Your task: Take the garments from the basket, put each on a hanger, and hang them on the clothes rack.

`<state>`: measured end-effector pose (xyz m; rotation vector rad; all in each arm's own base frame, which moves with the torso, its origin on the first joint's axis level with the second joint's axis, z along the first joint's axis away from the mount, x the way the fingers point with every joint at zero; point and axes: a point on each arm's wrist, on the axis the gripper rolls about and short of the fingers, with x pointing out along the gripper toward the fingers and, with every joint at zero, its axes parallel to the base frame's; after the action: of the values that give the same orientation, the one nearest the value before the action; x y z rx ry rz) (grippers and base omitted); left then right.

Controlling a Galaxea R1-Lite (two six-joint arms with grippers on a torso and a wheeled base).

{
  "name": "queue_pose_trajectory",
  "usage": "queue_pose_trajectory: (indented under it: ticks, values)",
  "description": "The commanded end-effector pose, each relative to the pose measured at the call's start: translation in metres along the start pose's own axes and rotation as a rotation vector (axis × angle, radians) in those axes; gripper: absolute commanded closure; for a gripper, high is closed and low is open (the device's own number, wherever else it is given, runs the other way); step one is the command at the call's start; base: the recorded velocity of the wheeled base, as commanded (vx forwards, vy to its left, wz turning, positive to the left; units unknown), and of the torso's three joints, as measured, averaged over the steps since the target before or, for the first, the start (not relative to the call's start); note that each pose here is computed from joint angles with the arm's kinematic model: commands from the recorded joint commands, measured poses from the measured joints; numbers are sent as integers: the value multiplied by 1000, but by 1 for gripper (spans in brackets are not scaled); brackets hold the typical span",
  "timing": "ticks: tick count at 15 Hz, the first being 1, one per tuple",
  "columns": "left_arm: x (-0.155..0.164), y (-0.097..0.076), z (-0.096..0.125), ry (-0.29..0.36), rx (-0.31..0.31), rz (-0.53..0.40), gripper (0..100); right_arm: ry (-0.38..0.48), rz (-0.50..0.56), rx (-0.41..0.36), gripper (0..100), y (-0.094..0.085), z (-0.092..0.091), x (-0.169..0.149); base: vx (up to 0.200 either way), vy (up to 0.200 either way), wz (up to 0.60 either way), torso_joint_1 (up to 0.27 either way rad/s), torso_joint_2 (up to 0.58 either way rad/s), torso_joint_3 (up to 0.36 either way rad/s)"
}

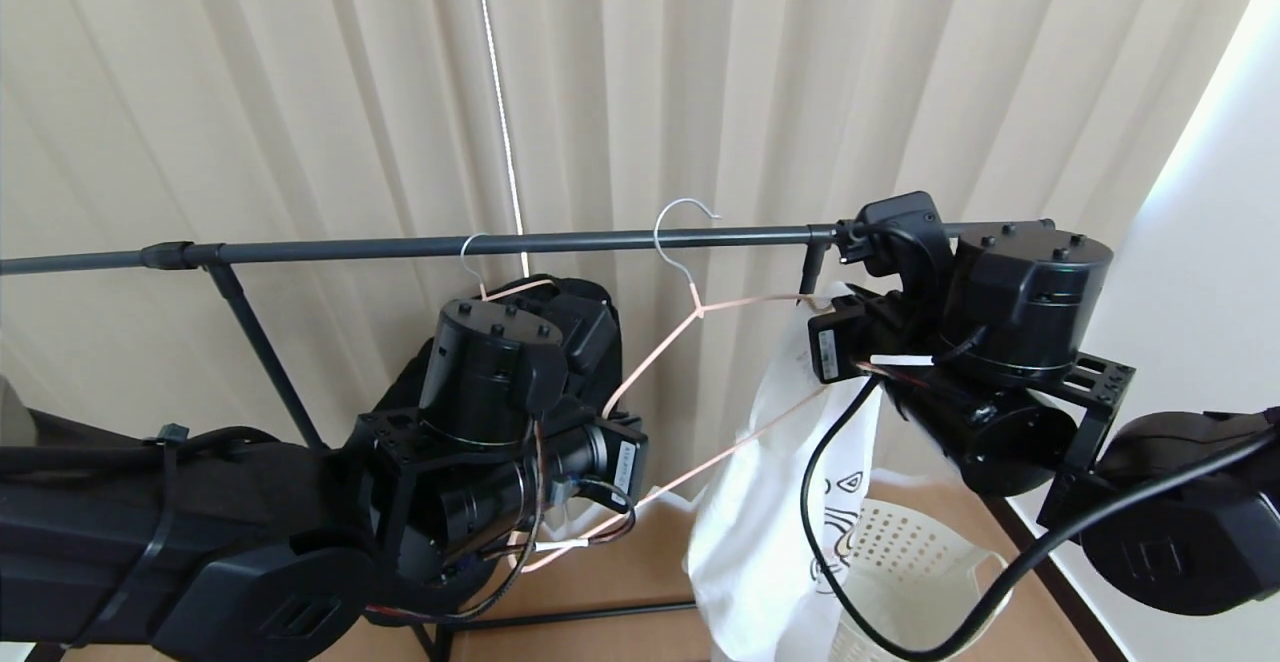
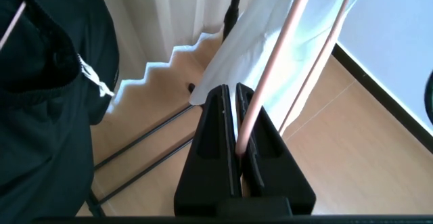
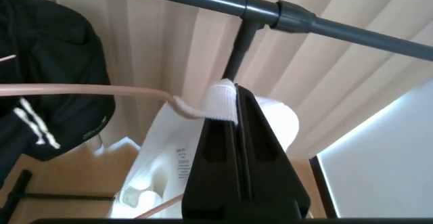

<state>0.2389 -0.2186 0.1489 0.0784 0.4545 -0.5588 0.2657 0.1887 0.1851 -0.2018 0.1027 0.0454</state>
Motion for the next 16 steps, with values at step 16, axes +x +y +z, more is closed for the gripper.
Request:
queue_pose_trajectory:
  ticks: [16]
  values:
    - [-3, -11, 2, -45, 10, -21, 100, -144, 203, 201, 100, 43, 39, -64, 0, 0, 0, 0, 0, 0]
